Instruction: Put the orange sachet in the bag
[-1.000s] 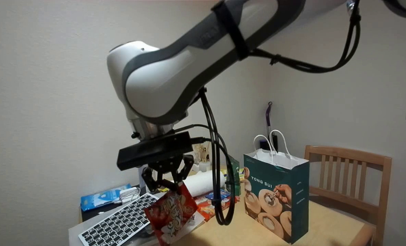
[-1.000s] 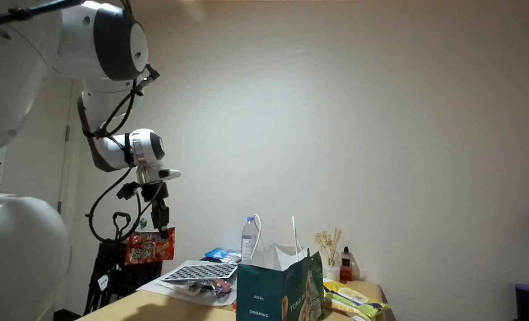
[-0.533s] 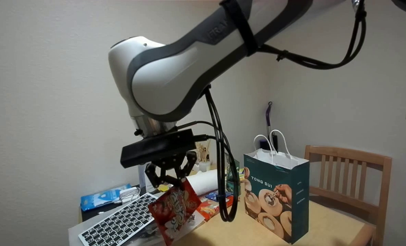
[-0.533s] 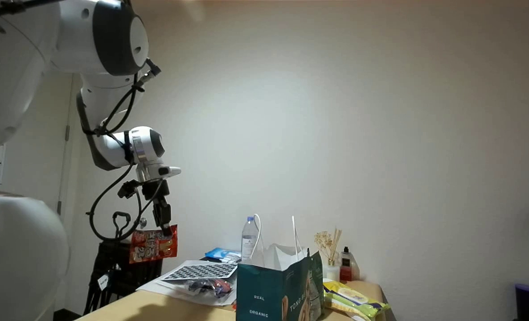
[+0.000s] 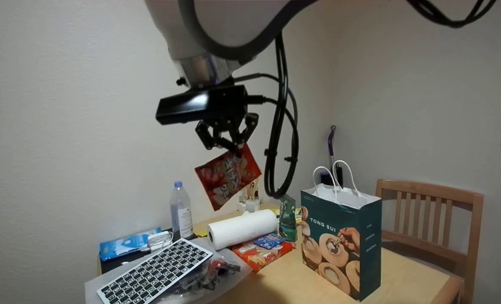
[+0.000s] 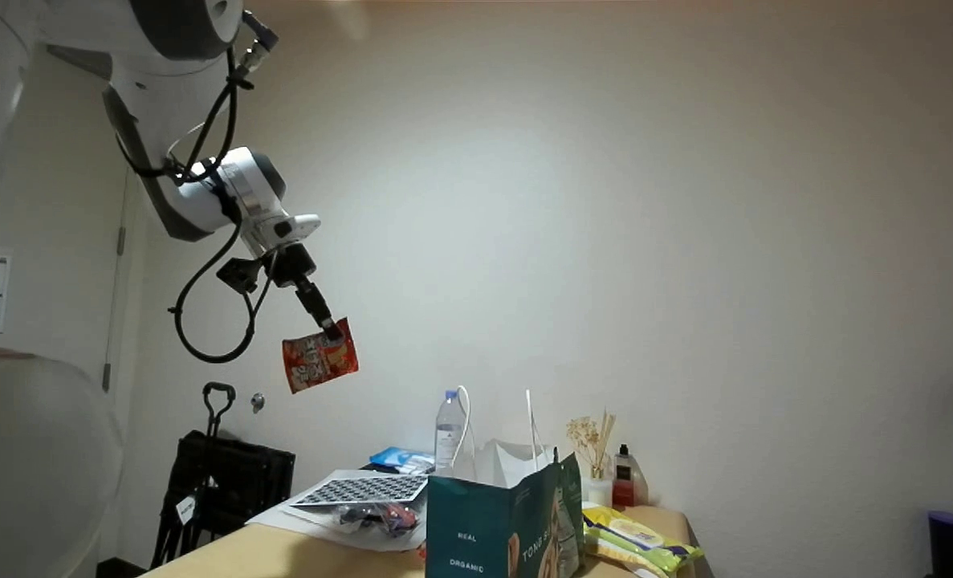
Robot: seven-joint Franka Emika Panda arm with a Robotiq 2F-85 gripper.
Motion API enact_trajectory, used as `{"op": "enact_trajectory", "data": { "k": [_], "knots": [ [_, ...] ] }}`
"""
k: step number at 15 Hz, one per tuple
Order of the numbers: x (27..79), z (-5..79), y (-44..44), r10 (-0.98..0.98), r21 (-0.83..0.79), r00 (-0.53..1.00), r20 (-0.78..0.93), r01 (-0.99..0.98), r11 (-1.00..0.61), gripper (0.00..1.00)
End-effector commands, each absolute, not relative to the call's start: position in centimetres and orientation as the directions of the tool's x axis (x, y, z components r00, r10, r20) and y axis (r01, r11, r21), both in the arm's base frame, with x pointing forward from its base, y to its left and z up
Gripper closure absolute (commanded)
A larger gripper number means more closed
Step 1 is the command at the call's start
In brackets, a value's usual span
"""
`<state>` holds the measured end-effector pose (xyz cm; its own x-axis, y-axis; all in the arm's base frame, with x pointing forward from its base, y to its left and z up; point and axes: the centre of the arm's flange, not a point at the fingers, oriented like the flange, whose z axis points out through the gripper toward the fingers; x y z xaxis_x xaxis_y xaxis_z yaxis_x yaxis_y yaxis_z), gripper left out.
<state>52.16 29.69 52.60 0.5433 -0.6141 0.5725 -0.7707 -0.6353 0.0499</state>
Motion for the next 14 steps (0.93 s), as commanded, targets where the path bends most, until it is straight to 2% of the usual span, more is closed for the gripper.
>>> {"op": "enact_trajectory", "data": {
  "k": [1,7,14],
  "knots": [
    [51.6,53.7,28.8,-0.645,0.023,0.500,0.578,-0.800,-0.600,0.97],
    [50.8,54.4,26.4,-0.696,-0.021,0.431,0.574,-0.842,-0.539,0.99],
    [47.7,59.4,15.6,-0.843,-0.222,0.076,0.532,-0.949,-0.226,0.99]
  ]
}}
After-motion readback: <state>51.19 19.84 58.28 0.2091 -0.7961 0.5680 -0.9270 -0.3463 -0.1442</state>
